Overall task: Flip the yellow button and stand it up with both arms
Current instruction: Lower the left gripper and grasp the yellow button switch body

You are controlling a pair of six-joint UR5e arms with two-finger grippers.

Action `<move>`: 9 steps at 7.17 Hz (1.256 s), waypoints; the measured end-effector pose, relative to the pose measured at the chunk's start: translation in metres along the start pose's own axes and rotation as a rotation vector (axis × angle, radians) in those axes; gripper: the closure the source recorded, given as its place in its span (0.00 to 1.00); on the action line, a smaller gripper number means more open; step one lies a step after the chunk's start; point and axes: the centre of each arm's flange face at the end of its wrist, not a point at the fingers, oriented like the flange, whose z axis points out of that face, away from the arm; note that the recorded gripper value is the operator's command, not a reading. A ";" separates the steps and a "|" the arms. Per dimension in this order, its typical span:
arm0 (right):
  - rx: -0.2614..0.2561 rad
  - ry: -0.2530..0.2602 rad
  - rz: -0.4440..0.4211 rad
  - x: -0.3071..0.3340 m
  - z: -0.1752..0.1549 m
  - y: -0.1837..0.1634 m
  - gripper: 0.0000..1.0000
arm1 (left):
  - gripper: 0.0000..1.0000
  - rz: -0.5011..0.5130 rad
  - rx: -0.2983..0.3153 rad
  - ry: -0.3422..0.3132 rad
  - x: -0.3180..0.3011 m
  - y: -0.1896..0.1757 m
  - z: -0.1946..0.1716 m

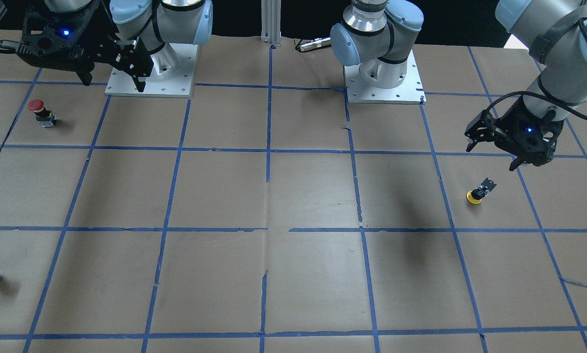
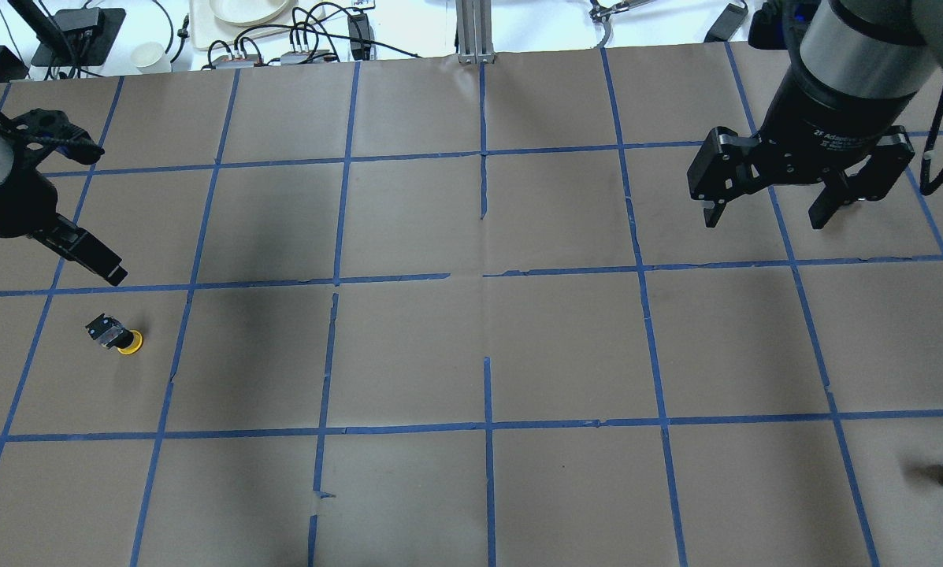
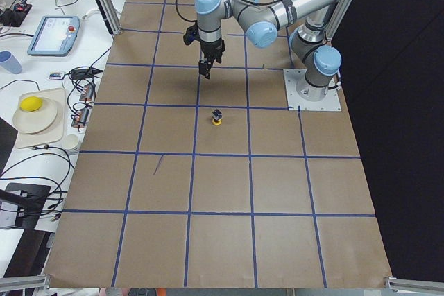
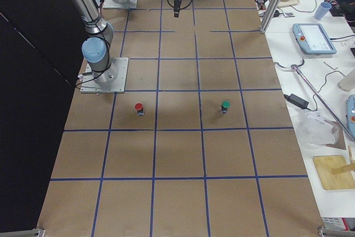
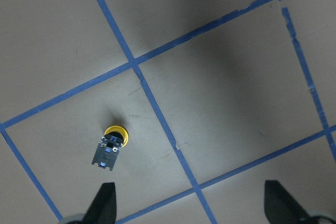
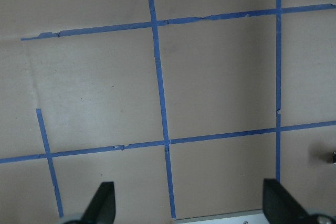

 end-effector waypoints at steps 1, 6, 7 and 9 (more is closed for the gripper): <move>0.000 0.000 0.000 0.000 0.000 0.000 0.00 | 0.01 0.075 0.010 -0.014 -0.014 0.010 0.020; 0.003 -0.011 0.000 -0.001 -0.001 0.000 0.00 | 0.01 0.233 0.048 0.081 -0.071 0.057 0.096; 0.005 -0.014 -0.001 -0.001 -0.001 0.000 0.00 | 0.01 0.268 0.053 0.069 -0.069 0.061 0.105; 0.005 -0.015 -0.001 -0.001 -0.001 -0.001 0.00 | 0.03 0.318 0.066 0.005 -0.063 0.066 0.125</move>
